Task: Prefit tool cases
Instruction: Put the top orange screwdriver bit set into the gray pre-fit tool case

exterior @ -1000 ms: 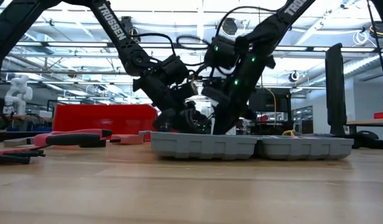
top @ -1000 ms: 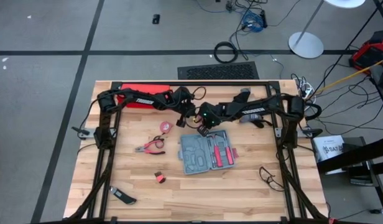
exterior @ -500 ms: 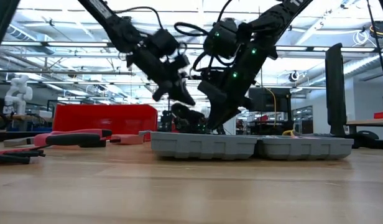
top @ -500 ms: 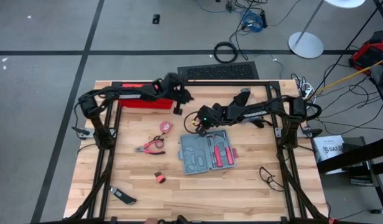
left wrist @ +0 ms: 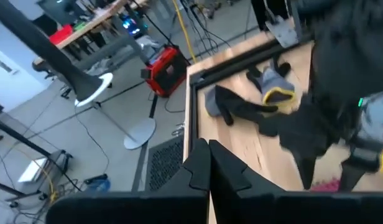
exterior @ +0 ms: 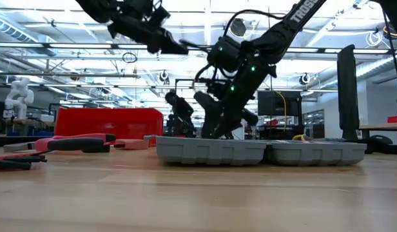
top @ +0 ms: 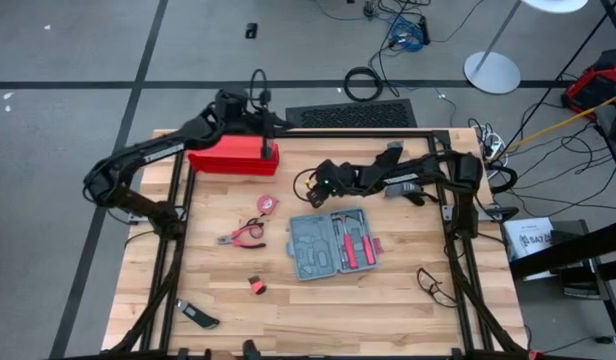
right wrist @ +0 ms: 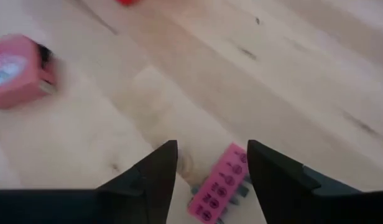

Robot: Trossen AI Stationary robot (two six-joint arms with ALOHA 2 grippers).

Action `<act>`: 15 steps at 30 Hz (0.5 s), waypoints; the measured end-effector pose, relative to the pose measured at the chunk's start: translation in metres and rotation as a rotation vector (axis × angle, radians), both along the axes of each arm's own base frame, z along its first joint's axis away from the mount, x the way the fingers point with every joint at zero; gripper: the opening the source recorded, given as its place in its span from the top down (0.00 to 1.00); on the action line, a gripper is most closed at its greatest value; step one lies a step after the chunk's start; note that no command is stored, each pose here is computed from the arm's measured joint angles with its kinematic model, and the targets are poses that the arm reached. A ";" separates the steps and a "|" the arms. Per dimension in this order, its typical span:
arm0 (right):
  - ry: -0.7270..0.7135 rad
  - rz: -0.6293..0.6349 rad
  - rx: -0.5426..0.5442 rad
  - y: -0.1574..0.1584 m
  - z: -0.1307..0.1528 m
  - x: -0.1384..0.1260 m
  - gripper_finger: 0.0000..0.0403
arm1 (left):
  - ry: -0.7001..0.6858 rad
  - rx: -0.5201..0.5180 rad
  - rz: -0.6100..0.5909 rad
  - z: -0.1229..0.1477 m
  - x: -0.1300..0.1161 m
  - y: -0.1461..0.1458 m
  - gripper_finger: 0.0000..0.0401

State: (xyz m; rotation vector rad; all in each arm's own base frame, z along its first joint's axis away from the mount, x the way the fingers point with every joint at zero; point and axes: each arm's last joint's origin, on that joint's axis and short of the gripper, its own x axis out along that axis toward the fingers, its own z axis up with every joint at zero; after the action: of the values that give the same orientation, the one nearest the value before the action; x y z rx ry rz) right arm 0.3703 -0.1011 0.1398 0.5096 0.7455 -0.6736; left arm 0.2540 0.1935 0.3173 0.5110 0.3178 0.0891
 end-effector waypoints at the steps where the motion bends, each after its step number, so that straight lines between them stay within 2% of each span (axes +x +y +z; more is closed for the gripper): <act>1: 0.006 -0.012 0.006 0.000 -0.003 0.000 0.53 | -0.008 -0.002 0.003 0.003 -0.002 -0.001 1.00; 6: 0.003 -0.067 0.034 -0.002 -0.005 -0.002 0.55 | -0.003 -0.013 0.006 0.008 -0.009 -0.005 1.00; 15: 0.030 -0.072 0.020 -0.002 -0.006 -0.003 0.56 | 0.033 -0.073 0.011 0.003 -0.010 -0.006 1.00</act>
State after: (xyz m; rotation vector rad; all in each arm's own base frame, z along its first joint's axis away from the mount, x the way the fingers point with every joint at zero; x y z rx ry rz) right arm 0.3670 -0.1032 0.1341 0.5478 0.7652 -0.7423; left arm 0.2442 0.1873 0.3206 0.4390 0.3552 0.0793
